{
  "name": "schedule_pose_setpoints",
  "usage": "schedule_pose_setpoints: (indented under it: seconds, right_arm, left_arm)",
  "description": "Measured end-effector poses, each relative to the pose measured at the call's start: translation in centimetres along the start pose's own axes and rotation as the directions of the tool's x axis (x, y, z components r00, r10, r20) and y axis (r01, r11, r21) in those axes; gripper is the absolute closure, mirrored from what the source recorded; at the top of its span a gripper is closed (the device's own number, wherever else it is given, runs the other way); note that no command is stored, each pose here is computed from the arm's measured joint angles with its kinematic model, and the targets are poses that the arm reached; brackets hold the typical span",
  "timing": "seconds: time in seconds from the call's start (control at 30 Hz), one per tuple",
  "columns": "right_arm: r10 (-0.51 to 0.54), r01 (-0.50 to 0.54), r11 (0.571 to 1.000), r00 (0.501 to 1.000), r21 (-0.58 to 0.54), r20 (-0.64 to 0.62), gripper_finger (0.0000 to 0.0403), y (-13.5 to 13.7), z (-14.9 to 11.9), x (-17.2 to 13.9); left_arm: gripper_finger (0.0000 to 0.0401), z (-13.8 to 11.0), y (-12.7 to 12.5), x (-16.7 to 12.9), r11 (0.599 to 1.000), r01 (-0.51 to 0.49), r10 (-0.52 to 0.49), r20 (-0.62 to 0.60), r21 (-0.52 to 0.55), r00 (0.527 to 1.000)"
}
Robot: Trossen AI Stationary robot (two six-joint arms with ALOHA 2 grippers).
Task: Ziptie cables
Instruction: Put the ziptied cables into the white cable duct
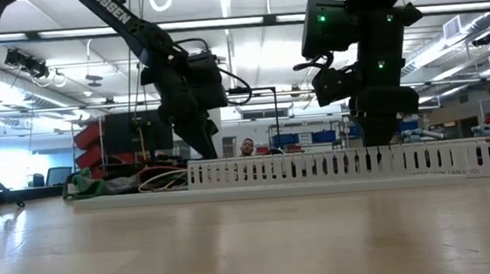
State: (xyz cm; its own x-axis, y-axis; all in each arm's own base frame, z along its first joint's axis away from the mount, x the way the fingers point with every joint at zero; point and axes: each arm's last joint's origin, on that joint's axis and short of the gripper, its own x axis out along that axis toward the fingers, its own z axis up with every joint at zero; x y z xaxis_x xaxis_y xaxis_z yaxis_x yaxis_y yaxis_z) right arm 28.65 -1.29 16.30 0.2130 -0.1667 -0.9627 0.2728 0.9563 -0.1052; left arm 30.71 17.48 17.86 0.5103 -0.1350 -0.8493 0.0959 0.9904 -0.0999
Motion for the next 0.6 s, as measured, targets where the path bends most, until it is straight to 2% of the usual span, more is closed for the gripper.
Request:
schedule_pose_setpoints:
  seconds: [0.6]
  right_arm:
    - [0.000,0.000,1.000,1.000,0.011,0.003,0.0396,0.00,0.03,0.00]
  left_arm:
    - [0.0290,-0.27,-0.04,0.60,0.998,0.057,-0.057,0.001,-0.003,0.998]
